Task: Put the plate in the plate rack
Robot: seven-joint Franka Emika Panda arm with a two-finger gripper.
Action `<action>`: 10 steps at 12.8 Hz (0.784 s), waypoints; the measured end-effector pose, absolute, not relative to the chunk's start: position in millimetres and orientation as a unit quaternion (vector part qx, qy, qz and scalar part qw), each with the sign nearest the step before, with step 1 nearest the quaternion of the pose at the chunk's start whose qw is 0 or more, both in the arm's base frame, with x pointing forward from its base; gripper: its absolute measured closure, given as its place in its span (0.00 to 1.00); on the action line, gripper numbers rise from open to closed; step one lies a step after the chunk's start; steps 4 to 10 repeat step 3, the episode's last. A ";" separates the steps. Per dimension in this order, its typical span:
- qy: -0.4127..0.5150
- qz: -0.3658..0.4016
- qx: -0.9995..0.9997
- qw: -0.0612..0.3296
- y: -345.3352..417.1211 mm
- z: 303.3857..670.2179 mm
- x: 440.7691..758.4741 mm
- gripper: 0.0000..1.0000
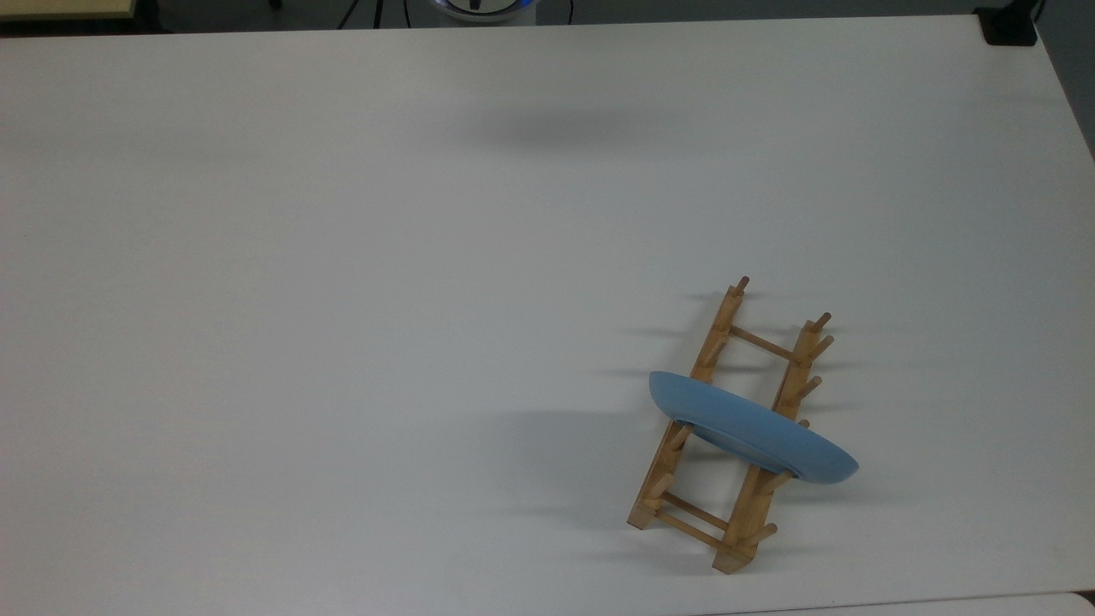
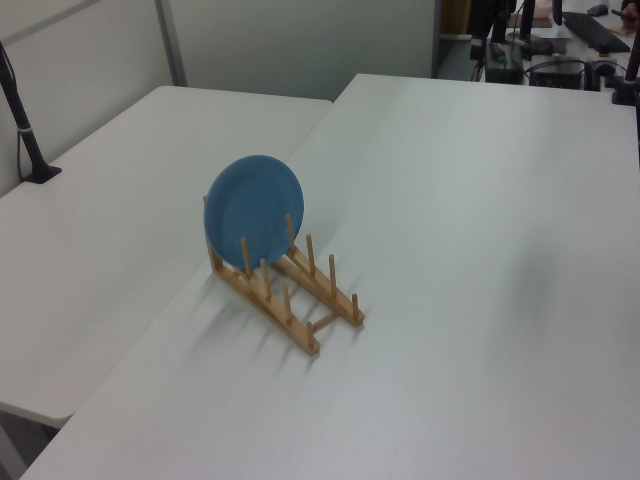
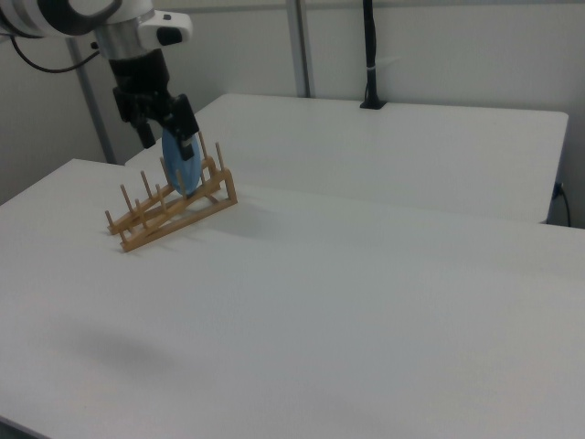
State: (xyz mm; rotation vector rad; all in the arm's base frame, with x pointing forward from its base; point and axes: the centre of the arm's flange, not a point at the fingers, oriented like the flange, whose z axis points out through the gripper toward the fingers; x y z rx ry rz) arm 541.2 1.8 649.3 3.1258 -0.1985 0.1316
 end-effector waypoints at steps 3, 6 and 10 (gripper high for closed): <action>-0.050 0.069 0.996 0.003 -0.5 645.6 550.5 0.00; -0.050 0.069 0.996 0.003 -0.5 645.6 550.5 0.00; -0.050 0.069 0.996 0.003 -0.5 645.6 550.5 0.00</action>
